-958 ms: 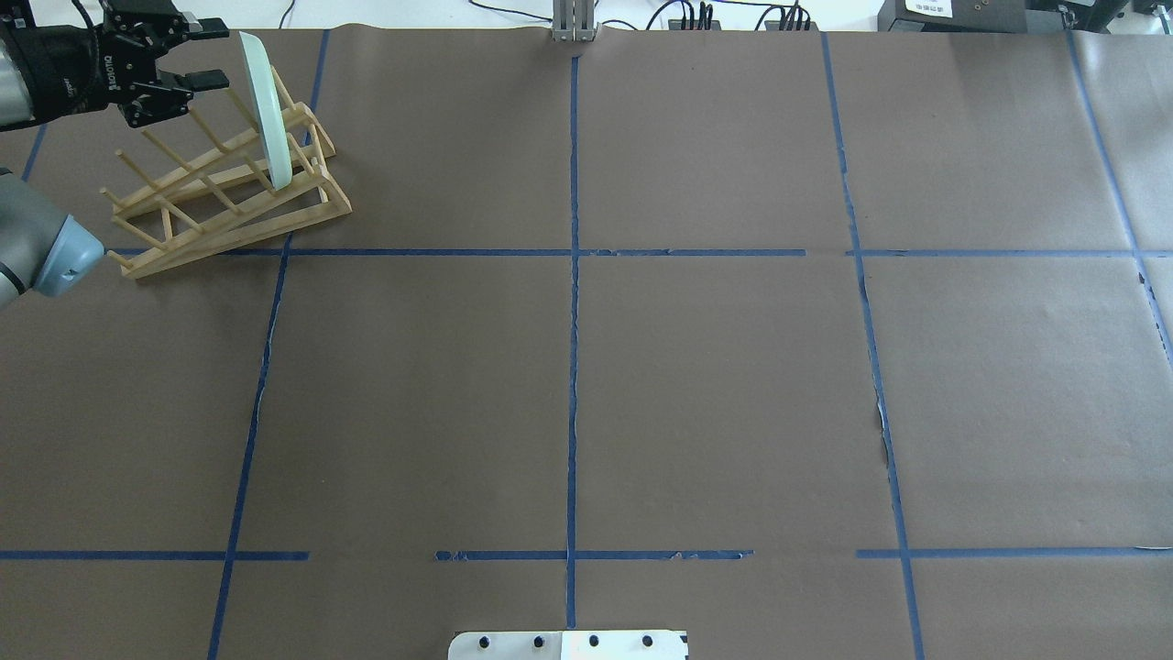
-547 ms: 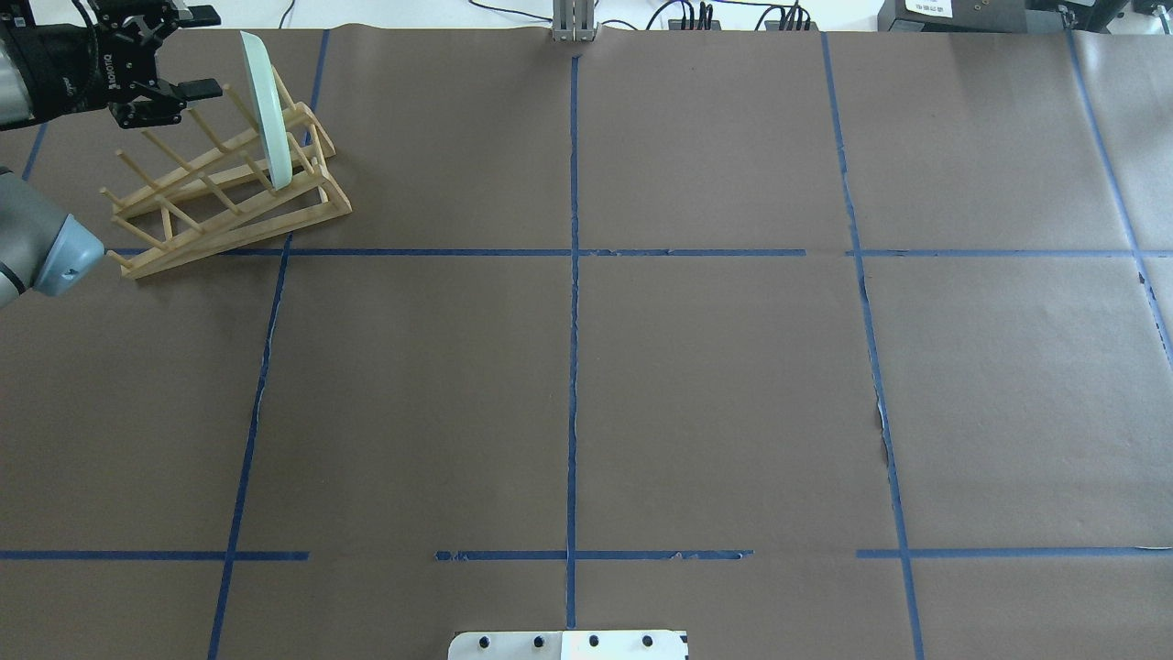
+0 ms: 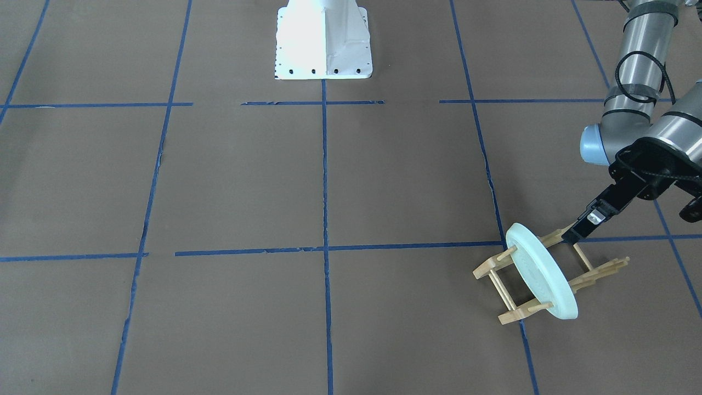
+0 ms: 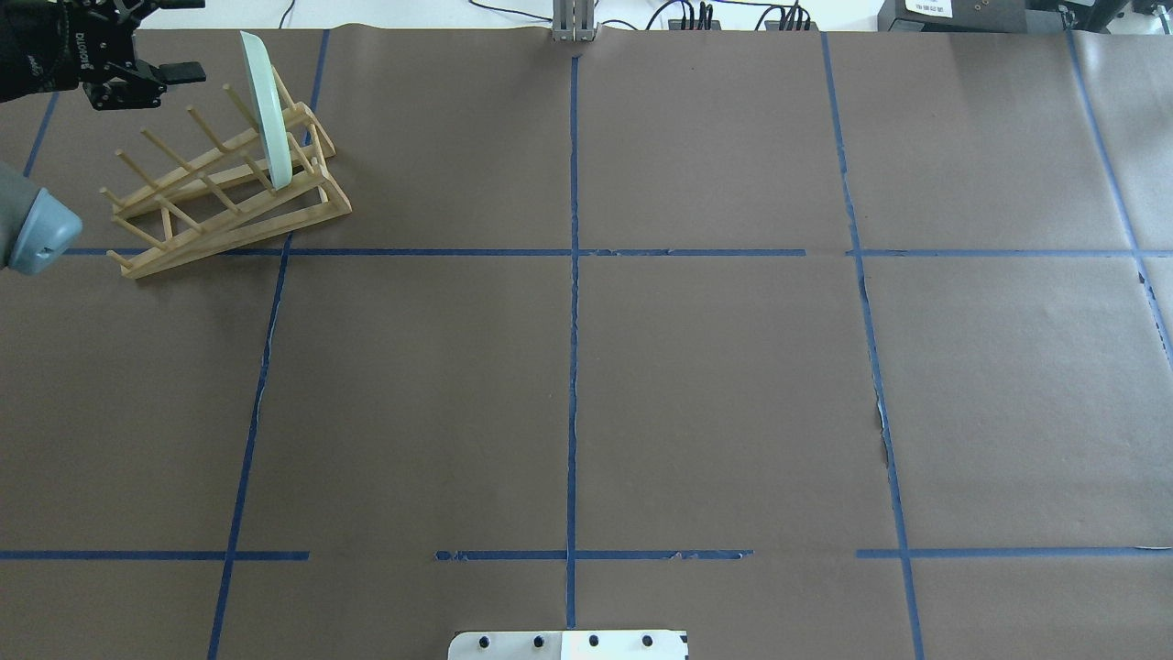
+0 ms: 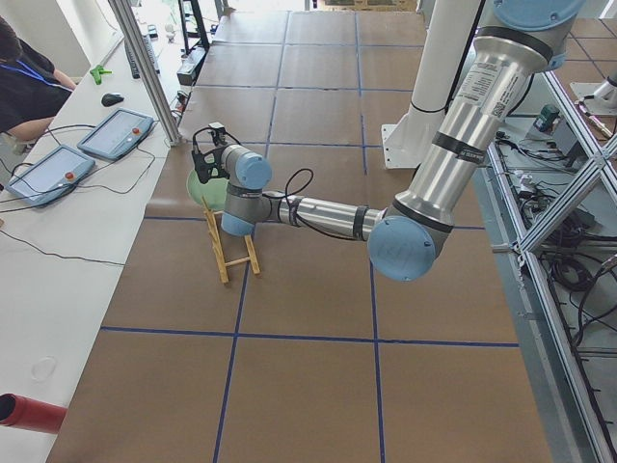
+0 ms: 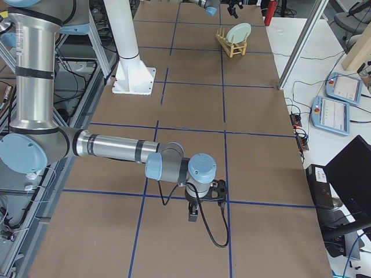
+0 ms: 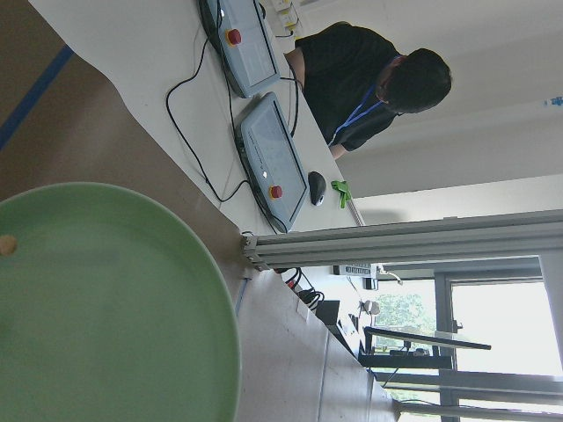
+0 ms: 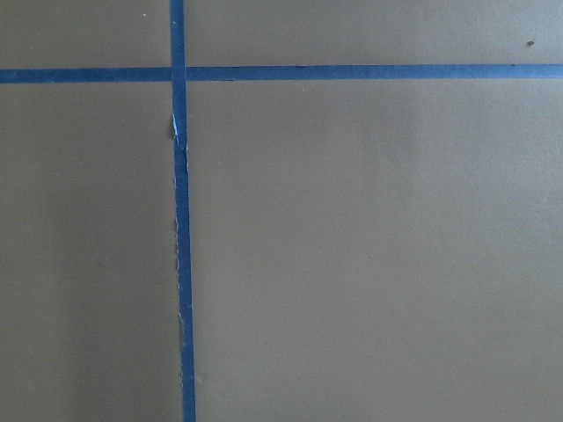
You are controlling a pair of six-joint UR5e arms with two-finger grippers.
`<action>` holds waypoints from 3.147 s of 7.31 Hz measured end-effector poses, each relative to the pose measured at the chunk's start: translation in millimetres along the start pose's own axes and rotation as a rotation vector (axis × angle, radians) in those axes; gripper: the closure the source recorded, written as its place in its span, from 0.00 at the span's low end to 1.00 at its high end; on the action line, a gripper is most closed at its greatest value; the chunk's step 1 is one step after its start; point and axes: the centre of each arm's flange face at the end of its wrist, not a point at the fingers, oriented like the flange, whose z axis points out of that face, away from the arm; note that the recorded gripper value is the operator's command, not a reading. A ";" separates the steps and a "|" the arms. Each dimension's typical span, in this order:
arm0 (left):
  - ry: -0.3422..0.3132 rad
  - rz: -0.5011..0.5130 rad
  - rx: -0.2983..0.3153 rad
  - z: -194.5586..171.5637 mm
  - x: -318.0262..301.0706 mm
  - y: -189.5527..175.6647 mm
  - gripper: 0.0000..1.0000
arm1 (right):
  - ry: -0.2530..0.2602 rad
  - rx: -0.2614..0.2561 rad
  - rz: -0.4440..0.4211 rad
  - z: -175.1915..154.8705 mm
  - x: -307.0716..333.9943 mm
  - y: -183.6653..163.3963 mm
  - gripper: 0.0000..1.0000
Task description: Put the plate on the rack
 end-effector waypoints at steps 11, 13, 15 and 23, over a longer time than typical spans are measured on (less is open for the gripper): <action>-0.714 0.730 -0.010 -157.1 -112.6 -46.4 0.00 | 0.000 0.000 0.001 0.0 0.0 0.0 0.00; -0.875 0.749 -0.130 -165.4 -142.9 -56.0 0.00 | 0.000 0.000 0.000 -0.1 -0.1 0.0 0.00; -0.979 0.748 -0.255 -188.5 -159.1 -70.4 0.00 | 0.000 0.000 0.000 -0.2 -0.1 0.0 0.00; -0.926 0.619 -0.398 -302.4 -201.1 -74.8 0.00 | 0.000 -0.001 0.001 0.0 0.0 0.1 0.00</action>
